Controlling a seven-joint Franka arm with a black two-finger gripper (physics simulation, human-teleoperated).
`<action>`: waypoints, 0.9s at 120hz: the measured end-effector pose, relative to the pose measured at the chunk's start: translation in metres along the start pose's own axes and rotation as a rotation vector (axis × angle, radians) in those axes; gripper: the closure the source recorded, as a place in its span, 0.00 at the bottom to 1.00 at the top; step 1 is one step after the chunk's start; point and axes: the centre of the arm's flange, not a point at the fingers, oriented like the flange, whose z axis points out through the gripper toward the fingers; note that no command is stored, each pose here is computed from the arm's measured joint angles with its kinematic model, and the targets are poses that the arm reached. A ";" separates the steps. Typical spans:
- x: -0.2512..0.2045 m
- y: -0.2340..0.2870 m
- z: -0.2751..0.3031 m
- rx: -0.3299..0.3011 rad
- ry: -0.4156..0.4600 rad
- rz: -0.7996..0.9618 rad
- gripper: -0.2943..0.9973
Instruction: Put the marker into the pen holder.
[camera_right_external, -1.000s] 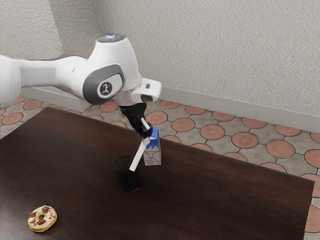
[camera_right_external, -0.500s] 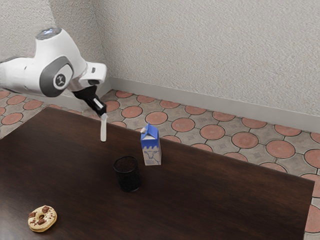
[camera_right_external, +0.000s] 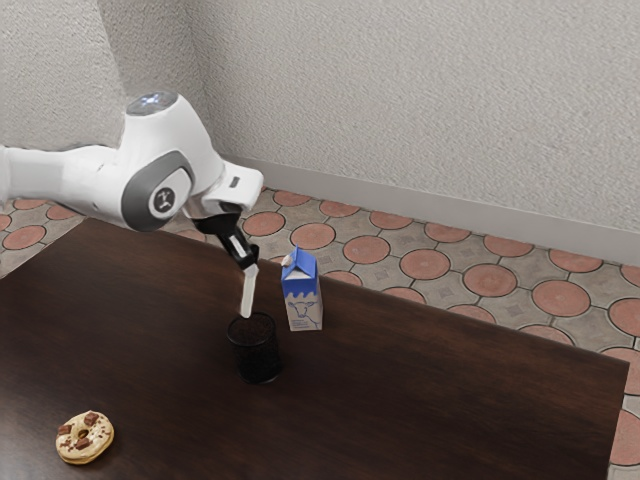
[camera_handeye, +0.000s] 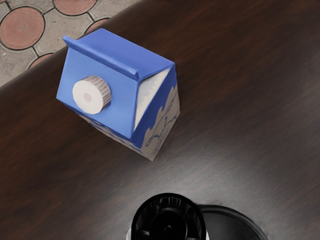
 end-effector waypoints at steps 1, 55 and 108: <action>0.001 0.001 0.001 -0.001 0.000 0.002 0.81; 0.003 0.032 0.050 -0.042 -0.055 0.052 0.80; 0.035 -0.014 -0.042 -0.052 -0.160 0.054 0.34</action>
